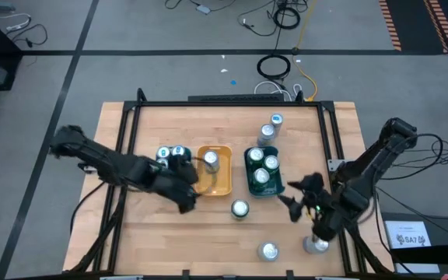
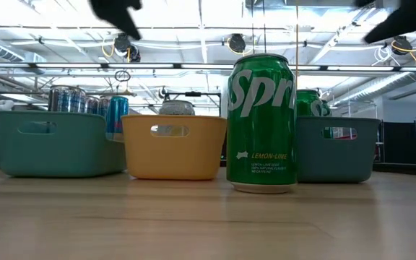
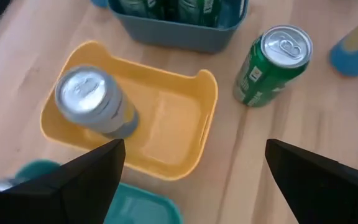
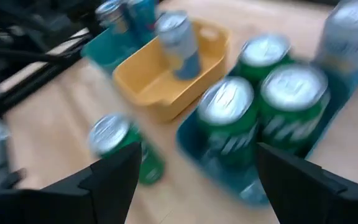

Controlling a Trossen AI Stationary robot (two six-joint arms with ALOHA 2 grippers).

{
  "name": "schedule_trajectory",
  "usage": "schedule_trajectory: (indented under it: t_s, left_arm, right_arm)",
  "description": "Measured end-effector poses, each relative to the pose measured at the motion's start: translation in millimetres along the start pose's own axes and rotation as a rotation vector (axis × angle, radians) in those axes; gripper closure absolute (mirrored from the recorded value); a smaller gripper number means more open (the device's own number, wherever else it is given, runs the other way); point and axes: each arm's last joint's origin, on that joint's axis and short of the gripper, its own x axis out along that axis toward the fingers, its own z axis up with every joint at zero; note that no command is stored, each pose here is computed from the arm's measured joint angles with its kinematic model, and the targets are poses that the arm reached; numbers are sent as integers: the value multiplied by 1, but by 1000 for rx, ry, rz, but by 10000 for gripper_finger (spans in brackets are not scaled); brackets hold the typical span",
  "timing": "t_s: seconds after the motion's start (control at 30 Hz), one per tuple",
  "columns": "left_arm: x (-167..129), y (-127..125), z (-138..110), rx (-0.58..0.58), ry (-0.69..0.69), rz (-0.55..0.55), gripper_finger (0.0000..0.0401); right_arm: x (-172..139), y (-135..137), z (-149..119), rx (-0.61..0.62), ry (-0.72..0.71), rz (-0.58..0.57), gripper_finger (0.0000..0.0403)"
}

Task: Sort soda cans
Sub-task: Put the blue-white soda can into the yellow bin

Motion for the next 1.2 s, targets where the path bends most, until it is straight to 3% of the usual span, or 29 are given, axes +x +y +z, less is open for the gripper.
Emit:
schedule_trajectory:
  t_s: [0.1,0.3,0.43,0.57,0.73,0.93,1.2]
  left_arm:
    - [-10,26,-27,-57,-85,-61,5]
    - [-34,68,-68,-146,-224,-155,5]
    - [-50,86,-80,-147,-290,-176,5]
    - [-65,96,-83,-82,-359,-181,5]
    - [-73,104,-85,-24,-405,-165,5]
    - [-76,109,-87,31,-409,-141,5]
    - [-89,126,-100,16,-424,-103,5]
  right_arm:
    - [16,-7,25,13,-51,-91,101]
    - [33,-35,108,261,-164,-325,101]
    - [47,-60,158,353,-97,-429,101]
    - [68,-85,191,491,-14,-436,101]
    - [104,-100,204,629,128,-376,101]
    - [150,-107,193,649,256,-468,101]
    - [179,-117,186,695,327,-531,101]
